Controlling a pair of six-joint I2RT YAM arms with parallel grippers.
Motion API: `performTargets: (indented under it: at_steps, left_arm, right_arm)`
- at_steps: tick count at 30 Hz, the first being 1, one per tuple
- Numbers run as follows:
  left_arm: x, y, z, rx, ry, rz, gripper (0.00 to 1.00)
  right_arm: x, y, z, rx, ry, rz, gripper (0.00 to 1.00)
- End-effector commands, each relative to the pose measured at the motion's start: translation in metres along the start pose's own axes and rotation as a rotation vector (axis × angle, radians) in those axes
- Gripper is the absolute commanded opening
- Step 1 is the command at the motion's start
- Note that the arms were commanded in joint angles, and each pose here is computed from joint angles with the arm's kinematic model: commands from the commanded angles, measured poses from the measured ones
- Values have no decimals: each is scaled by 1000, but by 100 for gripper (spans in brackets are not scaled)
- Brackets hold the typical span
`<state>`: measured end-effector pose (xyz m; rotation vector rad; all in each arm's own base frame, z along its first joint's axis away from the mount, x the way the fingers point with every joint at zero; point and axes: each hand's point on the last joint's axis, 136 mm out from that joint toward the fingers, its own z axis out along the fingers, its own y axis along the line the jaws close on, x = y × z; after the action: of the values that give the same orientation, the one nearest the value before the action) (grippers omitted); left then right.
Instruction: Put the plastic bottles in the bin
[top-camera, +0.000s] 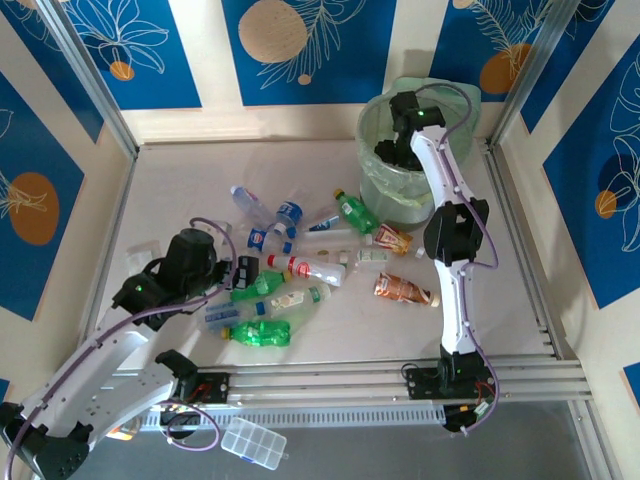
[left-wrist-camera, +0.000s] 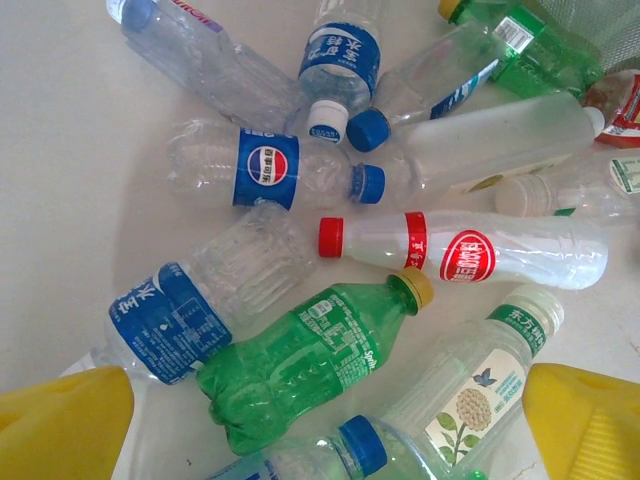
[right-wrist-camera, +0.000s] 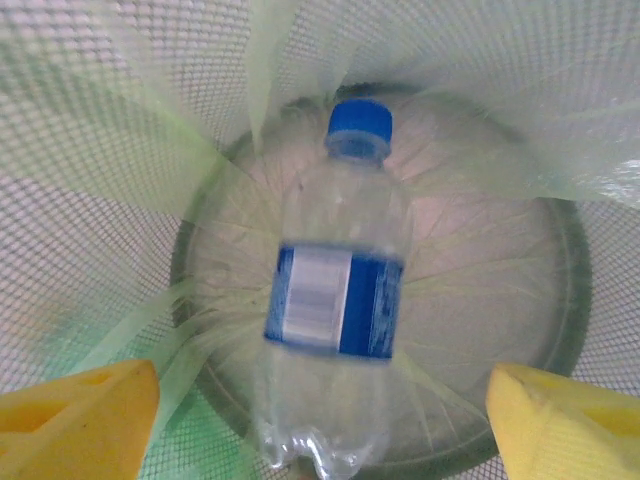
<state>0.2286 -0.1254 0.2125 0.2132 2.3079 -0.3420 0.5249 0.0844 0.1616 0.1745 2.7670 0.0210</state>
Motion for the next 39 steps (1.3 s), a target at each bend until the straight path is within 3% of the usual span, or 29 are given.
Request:
performTargets:
  at_steps: [1, 12, 16, 20, 22, 28, 33, 36, 39]
  left_arm:
    - [-2, 8, -5, -34, -16, -11, 99]
    - [-2, 19, -9, -89, -32, -14, 99]
    - [-1, 18, -13, -86, -21, -38, 99]
    - [1, 22, -25, -110, 11, -97, 99]
    - [2, 22, -31, -107, 19, -135, 99]
    - [10, 18, -41, -84, 60, -176, 99]
    - [18, 12, -40, -64, 140, -171, 99]
    - [21, 11, -41, -57, 156, -181, 99]
    - [26, 10, -41, -56, 176, -203, 99]
  right_arm:
    - [-18, 3, -81, -37, -160, 4, 87]
    - [-5, 18, -207, -84, -404, -27, 92]
    - [22, 41, -248, -134, -496, -100, 90]
    - [73, 72, -271, -221, -535, -214, 88]
    - [104, 86, -272, -267, -526, -274, 87]
    - [206, 97, -228, -351, -365, -379, 85]
    - [284, 90, -184, -326, -192, -461, 84]
    - [318, 76, -162, -238, -55, -491, 82]
    - [350, 87, -152, -252, 19, -594, 82]
